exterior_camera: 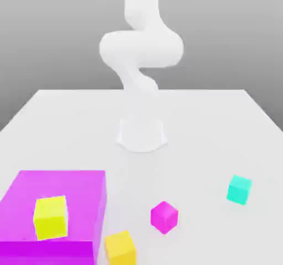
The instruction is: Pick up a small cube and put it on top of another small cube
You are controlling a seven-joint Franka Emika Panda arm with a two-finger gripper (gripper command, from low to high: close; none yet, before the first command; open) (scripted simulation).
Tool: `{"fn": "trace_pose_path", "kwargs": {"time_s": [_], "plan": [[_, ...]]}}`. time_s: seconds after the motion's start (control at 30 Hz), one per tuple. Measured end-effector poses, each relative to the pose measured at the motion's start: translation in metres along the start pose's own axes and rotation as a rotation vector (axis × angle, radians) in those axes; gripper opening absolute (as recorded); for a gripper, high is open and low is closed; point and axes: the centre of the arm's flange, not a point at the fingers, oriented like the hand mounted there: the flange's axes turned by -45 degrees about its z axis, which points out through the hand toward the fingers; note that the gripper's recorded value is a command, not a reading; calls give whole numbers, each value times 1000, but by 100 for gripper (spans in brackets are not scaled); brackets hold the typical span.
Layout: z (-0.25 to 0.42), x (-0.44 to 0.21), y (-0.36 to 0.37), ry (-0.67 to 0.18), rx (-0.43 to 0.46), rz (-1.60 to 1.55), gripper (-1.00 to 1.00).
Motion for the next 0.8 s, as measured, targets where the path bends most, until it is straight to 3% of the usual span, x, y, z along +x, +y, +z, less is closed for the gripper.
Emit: {"fn": "trace_pose_path", "kwargs": {"time_s": [0.17, 0.37, 0.67, 0.8], "plan": [[118, -40, -70, -172, 119, -189, 0], [220, -132, -157, -362, 226, -428, 0], [296, -332, -245, -625, 330, -837, 0], [323, -376, -247, -662, 333, -885, 0]]}}
